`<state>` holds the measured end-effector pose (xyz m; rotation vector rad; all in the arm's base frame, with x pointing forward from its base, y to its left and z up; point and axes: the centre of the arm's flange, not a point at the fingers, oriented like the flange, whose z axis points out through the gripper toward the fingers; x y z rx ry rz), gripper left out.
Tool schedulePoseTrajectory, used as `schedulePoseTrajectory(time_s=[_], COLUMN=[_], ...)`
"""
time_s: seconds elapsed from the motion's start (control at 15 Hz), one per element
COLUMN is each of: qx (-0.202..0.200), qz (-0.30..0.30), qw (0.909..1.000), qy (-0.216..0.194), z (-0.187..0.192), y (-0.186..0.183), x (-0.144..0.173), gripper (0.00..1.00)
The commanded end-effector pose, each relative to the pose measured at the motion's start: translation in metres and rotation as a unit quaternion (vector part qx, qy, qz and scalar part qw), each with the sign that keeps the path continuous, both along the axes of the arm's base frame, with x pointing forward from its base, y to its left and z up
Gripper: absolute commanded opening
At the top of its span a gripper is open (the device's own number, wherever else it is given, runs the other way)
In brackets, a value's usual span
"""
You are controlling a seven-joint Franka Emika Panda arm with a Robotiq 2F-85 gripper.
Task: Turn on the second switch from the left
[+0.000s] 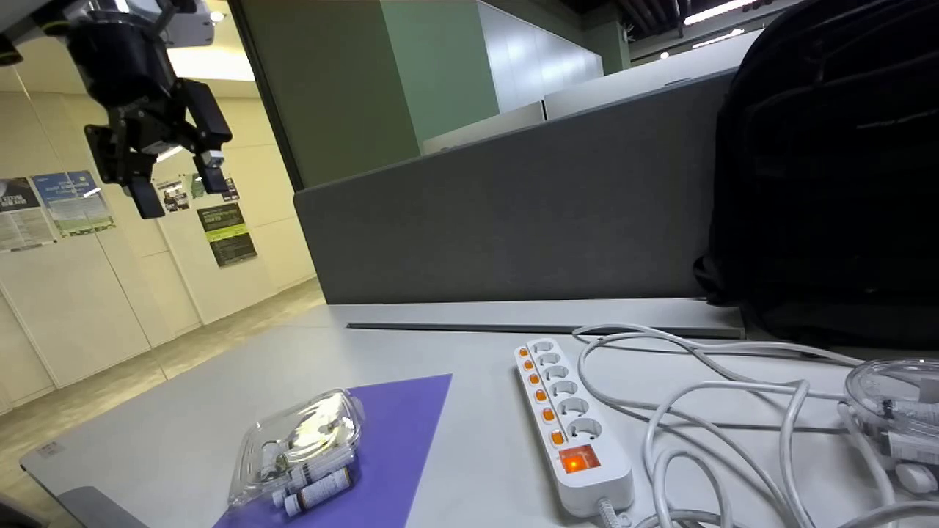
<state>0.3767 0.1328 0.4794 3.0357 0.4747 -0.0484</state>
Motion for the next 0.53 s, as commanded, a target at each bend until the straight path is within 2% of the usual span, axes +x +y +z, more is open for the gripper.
schedulePoseTrajectory(time_s=[0.0,0.07,0.2,0.27,0.47], qx=[-0.004,-0.002,-0.011,-0.014,-0.019], qz=[-0.015,-0.024,-0.052,-0.068,-0.108], qw=[0.9998,0.9996,0.9976,0.9953,0.9886], qy=[-0.010,-0.013,-0.044,-0.067,-0.103], z=[-0.001,-0.003,-0.010,-0.015,-0.035], y=[-0.002,-0.006,-0.021,-0.032,-0.067], x=[0.002,0.005,0.018,0.028,0.054], gripper=[1.00,1.00,1.00,1.00,1.00])
